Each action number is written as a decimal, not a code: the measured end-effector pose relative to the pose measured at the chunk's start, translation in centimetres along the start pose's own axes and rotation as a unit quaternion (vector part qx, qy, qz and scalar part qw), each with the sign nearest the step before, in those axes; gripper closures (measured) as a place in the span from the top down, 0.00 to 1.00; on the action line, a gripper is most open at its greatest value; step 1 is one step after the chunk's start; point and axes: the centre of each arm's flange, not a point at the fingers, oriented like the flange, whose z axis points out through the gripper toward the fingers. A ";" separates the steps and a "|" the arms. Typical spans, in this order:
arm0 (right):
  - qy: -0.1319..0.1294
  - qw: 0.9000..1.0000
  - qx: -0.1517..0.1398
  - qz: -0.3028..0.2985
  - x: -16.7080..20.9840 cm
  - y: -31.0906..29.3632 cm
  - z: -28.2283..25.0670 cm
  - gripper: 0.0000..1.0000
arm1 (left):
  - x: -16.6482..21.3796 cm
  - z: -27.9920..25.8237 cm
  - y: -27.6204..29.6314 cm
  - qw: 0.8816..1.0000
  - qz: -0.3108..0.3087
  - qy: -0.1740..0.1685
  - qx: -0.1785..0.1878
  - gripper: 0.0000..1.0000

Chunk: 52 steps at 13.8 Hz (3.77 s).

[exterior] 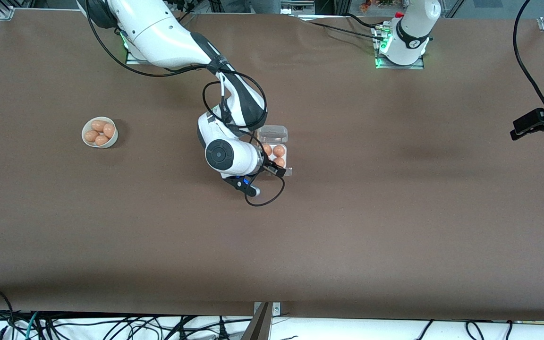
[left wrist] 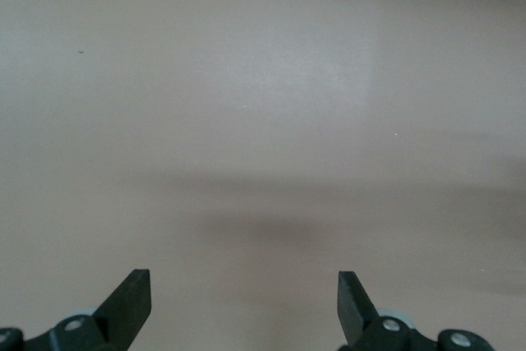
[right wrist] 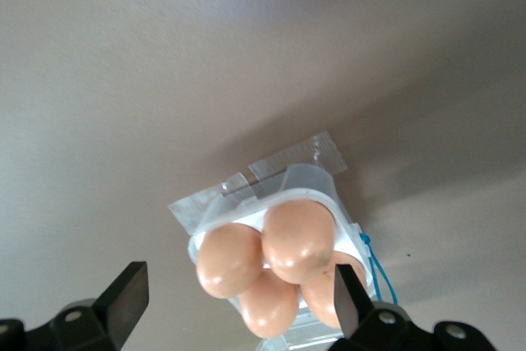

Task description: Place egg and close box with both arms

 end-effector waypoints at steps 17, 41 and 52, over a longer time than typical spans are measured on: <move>0.086 0.987 -0.045 -0.128 16.1 15.2 -24.6 1.00 | -4.3 11.2 28.5 0.973 0.074 -0.194 -0.105 0.13; 0.188 0.953 -0.103 -0.215 7.2 35.2 -44.3 1.00 | -16.2 31.6 53.0 0.950 0.008 -0.305 -0.061 0.06; 0.188 0.953 -0.103 -0.217 7.1 35.1 -44.3 1.00 | -14.0 33.2 53.0 0.961 -0.017 -0.264 -0.082 0.04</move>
